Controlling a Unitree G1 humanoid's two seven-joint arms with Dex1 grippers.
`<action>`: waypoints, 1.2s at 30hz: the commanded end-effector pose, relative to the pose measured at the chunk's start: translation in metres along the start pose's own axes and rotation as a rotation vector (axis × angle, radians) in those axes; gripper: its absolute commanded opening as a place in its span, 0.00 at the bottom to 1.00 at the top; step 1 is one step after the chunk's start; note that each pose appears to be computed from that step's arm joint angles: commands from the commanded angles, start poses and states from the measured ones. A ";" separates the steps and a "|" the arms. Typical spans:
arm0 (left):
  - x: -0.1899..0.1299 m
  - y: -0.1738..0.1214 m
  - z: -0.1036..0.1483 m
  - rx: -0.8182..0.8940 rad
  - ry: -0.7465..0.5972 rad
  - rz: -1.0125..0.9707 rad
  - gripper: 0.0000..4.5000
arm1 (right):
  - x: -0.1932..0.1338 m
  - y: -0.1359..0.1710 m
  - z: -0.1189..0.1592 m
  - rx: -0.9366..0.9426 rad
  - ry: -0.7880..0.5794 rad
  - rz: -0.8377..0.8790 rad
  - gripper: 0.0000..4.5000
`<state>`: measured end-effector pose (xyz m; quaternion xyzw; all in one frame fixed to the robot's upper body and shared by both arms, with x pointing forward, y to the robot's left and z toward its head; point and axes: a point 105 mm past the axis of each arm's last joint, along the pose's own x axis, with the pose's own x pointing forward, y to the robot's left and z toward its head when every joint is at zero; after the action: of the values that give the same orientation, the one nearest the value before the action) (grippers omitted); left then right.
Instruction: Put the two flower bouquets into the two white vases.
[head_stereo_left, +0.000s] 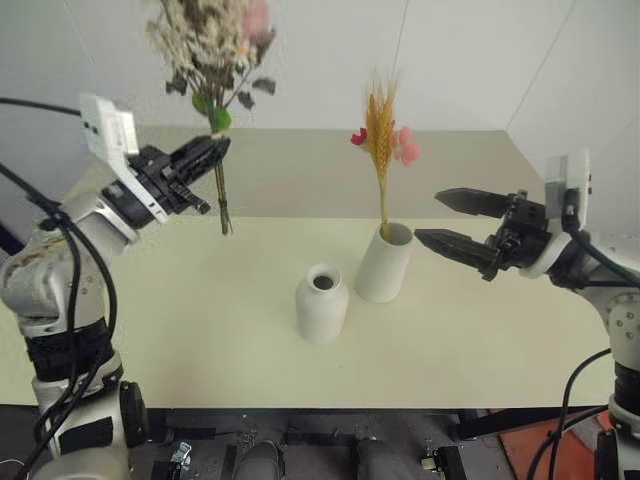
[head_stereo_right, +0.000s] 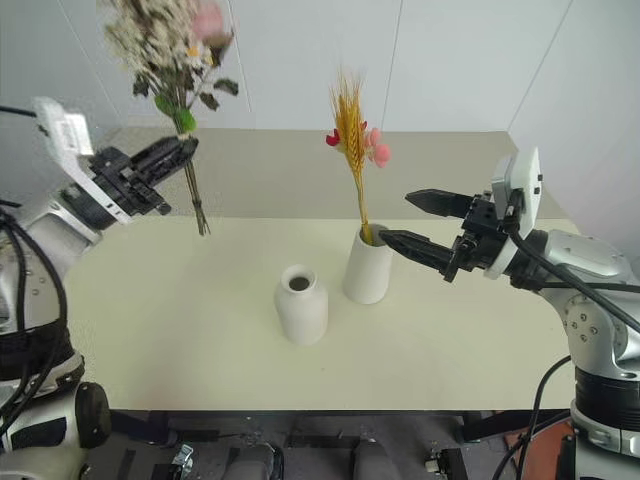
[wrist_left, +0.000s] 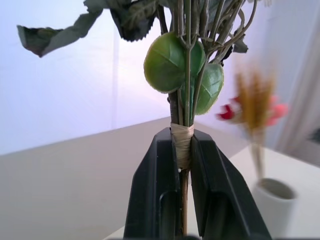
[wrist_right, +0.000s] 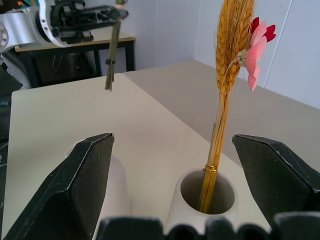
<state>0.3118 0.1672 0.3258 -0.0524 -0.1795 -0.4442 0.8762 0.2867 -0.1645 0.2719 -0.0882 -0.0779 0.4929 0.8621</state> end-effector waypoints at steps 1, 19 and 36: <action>0.006 -0.032 0.011 -0.063 -0.074 -0.224 0.02 | -0.008 0.004 0.008 -0.051 -0.001 0.013 1.00; 0.048 -0.069 -0.024 -0.213 -0.124 -0.460 0.02 | -0.044 0.023 -0.008 -0.033 0.137 0.136 1.00; 0.043 -0.070 -0.087 -0.153 0.084 -0.399 0.02 | -0.046 0.021 -0.010 -0.052 0.157 0.112 1.00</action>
<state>0.3036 0.0692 0.2511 -0.0762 -0.1040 -0.6242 0.7706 0.2531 -0.1939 0.2417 -0.1219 0.0062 0.5353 0.8358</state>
